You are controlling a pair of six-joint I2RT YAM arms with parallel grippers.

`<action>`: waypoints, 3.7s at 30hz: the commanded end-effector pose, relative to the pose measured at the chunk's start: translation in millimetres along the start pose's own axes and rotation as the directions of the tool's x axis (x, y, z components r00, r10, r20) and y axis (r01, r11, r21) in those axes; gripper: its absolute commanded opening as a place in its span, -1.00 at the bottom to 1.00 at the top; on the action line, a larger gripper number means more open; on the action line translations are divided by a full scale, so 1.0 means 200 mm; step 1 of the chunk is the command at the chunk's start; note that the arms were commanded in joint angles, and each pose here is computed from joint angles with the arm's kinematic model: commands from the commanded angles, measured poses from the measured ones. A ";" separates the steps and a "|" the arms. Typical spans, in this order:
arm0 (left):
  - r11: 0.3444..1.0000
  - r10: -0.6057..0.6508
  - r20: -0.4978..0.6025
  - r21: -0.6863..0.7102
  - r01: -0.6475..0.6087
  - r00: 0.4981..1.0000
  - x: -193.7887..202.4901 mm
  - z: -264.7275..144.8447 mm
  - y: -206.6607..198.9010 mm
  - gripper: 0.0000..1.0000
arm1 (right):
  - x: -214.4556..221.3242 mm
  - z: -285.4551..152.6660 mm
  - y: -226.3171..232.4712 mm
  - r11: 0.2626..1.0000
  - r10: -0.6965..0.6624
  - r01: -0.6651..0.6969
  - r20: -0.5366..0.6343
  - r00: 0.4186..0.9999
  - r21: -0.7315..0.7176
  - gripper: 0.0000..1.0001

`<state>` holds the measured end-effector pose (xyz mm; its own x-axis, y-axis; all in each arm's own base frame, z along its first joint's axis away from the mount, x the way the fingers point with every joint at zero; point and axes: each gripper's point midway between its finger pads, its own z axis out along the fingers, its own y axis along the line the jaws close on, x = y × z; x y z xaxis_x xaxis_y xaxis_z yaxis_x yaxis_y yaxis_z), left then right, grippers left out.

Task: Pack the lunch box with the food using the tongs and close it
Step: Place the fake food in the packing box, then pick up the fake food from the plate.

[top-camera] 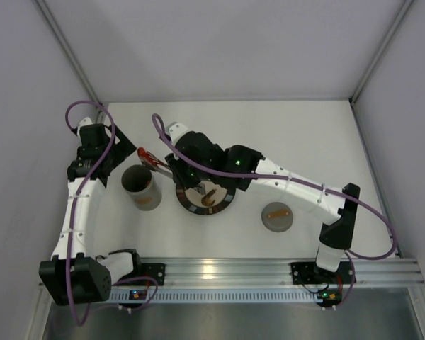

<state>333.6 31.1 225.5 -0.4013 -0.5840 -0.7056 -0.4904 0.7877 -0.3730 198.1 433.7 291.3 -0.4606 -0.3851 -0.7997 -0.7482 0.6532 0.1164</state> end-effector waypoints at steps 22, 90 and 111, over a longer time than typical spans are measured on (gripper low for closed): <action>0.999 -0.011 0.081 0.040 0.008 0.997 -0.12 -0.04 -0.05 0.98 | -0.06 0.15 0.24 0.993 -0.025 0.028 0.024 0.999 -0.119 -0.73; 0.999 -0.008 0.068 0.044 0.005 0.998 -0.09 -0.02 -0.04 0.98 | 0.78 -0.11 -0.33 0.954 0.170 -0.125 -0.145 0.975 0.272 -0.12; 0.999 -0.005 0.069 0.039 0.002 0.998 -0.08 -0.02 -0.04 0.98 | 0.93 -0.03 -0.30 0.961 0.175 -0.116 -0.228 0.958 0.251 -0.11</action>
<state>333.7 31.0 225.7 -0.4017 -0.5831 -0.7061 -0.4891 0.7885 -0.3729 153.1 305.3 135.4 -0.6882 -0.4350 -0.5807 -0.5463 0.8373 0.0201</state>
